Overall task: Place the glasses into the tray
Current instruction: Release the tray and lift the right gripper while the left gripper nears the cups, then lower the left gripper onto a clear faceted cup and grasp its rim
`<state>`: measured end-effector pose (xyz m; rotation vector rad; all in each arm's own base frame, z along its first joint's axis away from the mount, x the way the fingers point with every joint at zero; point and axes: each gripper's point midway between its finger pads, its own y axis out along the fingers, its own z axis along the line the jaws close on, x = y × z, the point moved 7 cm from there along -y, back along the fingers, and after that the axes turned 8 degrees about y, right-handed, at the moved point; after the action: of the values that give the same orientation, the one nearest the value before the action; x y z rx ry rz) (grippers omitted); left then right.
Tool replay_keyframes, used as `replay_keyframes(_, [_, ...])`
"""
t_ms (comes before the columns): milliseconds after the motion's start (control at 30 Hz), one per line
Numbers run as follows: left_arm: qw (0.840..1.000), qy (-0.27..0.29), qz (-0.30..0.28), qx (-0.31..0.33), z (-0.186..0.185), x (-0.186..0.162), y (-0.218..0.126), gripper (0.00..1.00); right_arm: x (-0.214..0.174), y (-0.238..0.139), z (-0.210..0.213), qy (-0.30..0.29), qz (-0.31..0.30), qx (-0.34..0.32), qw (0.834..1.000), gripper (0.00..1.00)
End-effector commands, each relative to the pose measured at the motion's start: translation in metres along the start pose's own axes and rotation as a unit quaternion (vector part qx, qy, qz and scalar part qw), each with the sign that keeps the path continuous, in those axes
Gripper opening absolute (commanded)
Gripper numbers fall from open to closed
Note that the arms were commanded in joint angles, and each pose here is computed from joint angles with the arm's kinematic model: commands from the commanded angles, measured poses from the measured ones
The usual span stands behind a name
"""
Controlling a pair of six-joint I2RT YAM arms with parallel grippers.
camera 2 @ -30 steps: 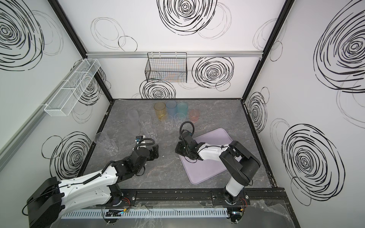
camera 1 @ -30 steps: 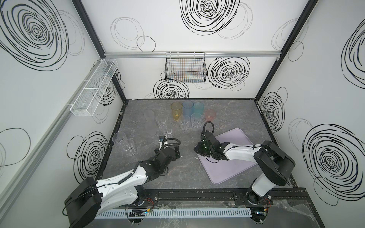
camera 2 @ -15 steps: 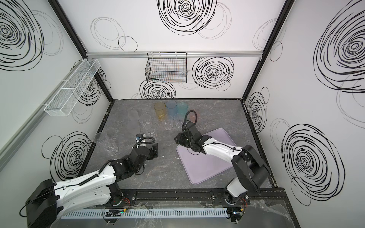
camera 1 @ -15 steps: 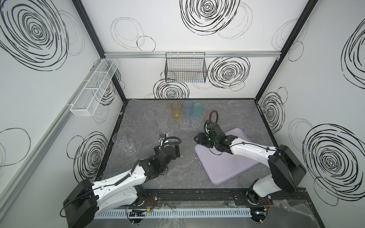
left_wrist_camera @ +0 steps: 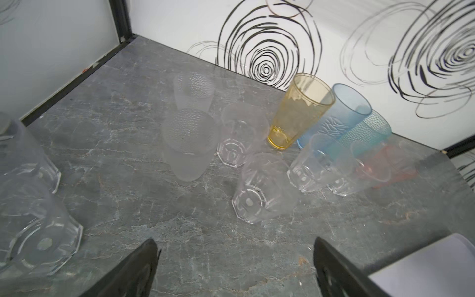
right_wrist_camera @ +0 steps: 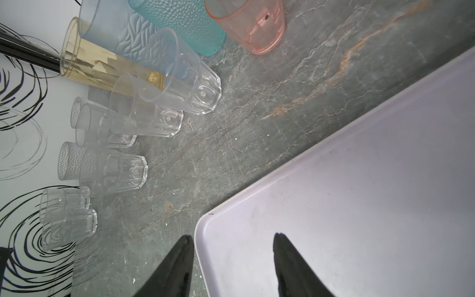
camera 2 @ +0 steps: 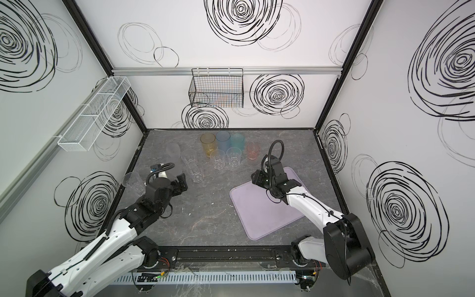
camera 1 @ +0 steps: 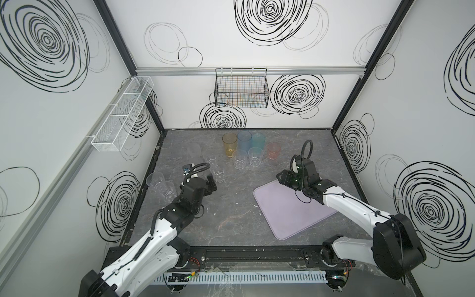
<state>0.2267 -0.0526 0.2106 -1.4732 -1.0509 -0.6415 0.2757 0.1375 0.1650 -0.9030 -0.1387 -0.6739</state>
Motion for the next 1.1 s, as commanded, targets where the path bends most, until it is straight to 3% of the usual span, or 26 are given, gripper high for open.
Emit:
replay_keyframes(0, [0.999, -0.020, 0.016, -0.029, 0.006, 0.012, 0.002, 0.98, -0.005, 0.009, -0.009, -0.008, 0.007, -0.016, 1.000, 0.54])
replay_keyframes(300, [0.997, -0.053, 0.033, -0.053, 0.010, 0.011, 0.023, 0.96, -0.014, 0.032, -0.001, -0.029, 0.023, -0.015, 0.999, 0.55])
replay_keyframes(567, [0.995, -0.005, 0.068, -0.073, -0.019, 0.009, 0.050, 0.95, -0.027, 0.043, -0.003, -0.036, 0.046, -0.015, 0.998, 0.55])
replay_keyframes(700, [0.992, 0.022, 0.097, -0.078, -0.034, -0.001, 0.069, 0.86, -0.034, 0.043, -0.007, -0.038, 0.052, -0.019, 0.998, 0.55])
replay_keyframes(1067, [0.991, 0.070, 0.115, -0.021, -0.053, 0.000, 0.108, 0.77, -0.039, 0.041, -0.013, -0.037, 0.050, -0.018, 0.998, 0.55])
